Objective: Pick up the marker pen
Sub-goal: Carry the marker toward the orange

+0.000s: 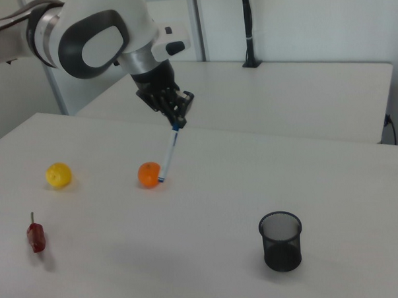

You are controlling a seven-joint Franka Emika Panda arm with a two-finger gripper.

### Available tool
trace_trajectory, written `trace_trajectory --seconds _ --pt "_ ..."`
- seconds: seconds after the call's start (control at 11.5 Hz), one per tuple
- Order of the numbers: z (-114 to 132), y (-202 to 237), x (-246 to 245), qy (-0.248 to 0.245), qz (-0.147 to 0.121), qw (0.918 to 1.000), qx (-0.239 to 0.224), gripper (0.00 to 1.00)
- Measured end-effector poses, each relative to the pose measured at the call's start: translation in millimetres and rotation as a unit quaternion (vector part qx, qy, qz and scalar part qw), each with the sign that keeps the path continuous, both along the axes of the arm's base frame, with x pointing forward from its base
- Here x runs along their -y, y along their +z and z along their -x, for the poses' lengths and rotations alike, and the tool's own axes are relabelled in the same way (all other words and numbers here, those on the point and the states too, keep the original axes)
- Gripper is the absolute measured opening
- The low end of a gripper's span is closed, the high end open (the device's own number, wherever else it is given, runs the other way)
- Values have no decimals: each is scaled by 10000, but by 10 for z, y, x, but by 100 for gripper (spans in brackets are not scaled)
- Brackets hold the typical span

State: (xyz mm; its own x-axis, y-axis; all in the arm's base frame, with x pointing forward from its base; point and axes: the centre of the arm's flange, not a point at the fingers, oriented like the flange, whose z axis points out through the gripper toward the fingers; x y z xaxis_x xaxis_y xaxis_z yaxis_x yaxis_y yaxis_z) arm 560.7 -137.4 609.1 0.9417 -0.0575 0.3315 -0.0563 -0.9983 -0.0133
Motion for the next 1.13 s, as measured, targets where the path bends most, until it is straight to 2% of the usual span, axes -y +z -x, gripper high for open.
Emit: trace_trajectory --seconds 0.26,0.44,0.7,1.13 --pt "-45 -96 -589 485 -287 9971 -508 17" --pt "-157 -311 -941 616 -375 9945 -756 17" --pt "-394 -905 -1362 699 -461 9883 -1272 17" --pt "-663 -1581 -1613 786 -502 9847 -1472 17"
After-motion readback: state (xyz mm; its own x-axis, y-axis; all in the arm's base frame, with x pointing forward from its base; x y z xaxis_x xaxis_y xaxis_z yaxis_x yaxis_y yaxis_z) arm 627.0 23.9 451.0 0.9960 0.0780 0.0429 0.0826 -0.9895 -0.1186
